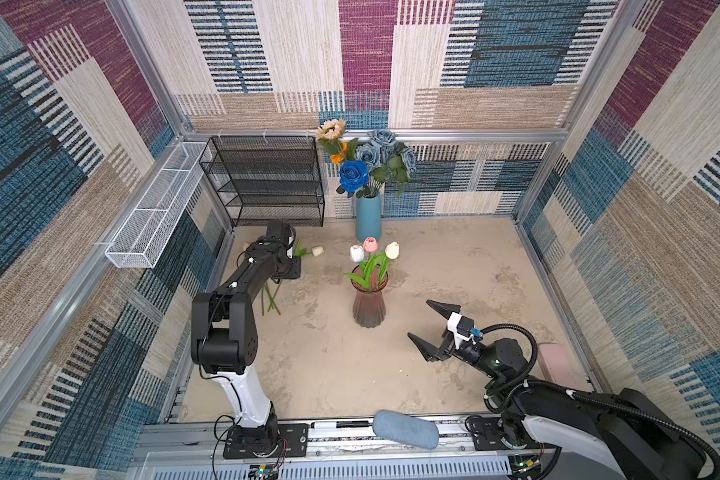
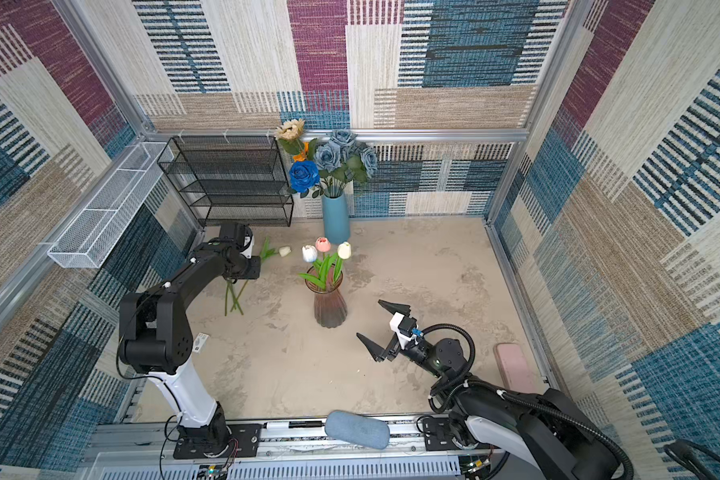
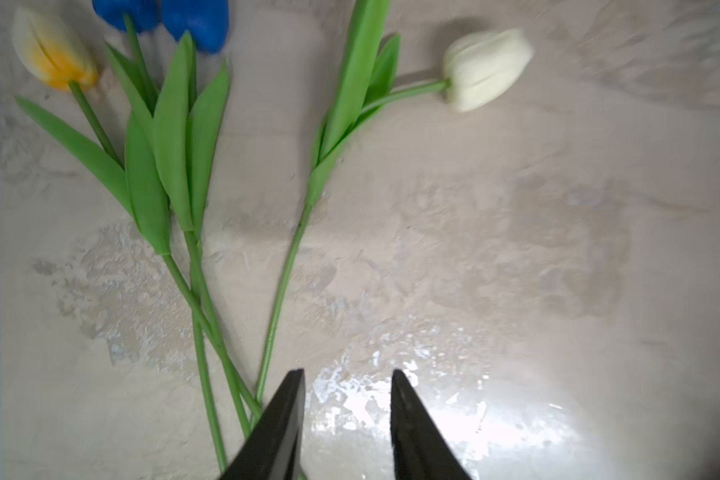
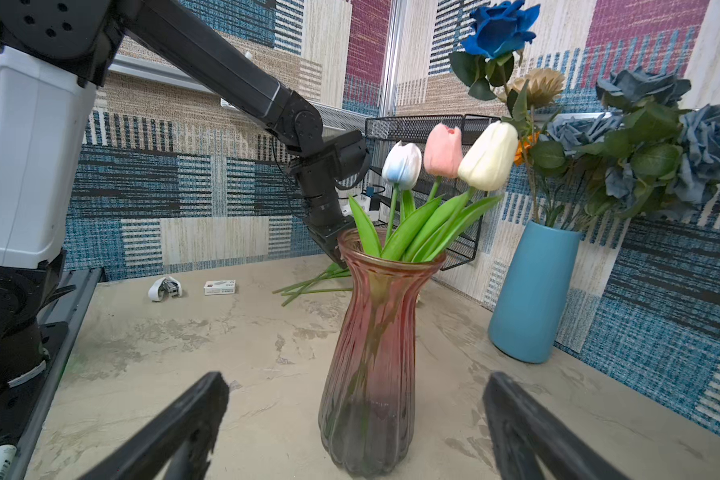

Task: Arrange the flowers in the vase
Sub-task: 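Open the left gripper and move it back to the loose tulips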

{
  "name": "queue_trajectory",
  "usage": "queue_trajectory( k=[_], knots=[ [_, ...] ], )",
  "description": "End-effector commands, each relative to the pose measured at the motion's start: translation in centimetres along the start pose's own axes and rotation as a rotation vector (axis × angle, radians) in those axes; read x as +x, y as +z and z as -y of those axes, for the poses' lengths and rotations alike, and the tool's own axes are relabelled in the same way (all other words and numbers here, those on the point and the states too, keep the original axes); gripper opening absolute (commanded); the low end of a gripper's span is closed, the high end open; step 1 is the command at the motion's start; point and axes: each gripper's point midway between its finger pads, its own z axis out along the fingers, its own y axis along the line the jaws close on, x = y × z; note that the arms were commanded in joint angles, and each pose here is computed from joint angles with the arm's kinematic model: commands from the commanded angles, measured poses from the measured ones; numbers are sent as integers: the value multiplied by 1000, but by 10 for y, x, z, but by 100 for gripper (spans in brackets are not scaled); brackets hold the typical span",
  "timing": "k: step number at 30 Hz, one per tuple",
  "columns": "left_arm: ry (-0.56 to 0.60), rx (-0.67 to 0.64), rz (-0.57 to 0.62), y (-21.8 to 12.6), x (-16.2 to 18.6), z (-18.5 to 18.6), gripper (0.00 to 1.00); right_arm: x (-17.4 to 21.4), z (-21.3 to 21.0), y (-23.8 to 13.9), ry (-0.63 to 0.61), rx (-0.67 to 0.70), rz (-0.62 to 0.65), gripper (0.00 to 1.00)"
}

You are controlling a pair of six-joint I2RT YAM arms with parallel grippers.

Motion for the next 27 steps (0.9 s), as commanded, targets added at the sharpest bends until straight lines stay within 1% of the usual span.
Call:
queue_trajectory(
  k=[1, 4, 7, 10, 15, 20, 23, 25, 27],
  knots=[
    [19, -37, -113, 13, 16, -11, 43, -6, -2, 2, -2, -16, 19, 100],
    [4, -11, -156, 25, 12, -15, 45, -7, -1, 0, -4, -8, 26, 100],
    [14, -9, -179, 36, 8, -19, 46, -3, 0, 3, -5, -3, 10, 100],
    [26, -23, -208, 44, 7, -23, 46, -6, -1, 1, -8, -7, 21, 100],
    [28, 26, -246, 56, 9, -22, 46, -7, 0, 1, -10, -3, 20, 100],
    [47, -21, -301, 68, 18, -30, 46, -10, -1, -2, -11, 1, 35, 100],
    [53, -6, -321, 72, 23, -28, 43, -8, -1, -1, -9, -2, 26, 100],
    [55, 8, -329, 75, 26, -25, 35, -10, -2, -2, -9, -7, 34, 100],
    [55, 23, -336, 76, 29, -22, 29, -10, -2, -2, -8, -6, 35, 100]
  ],
)
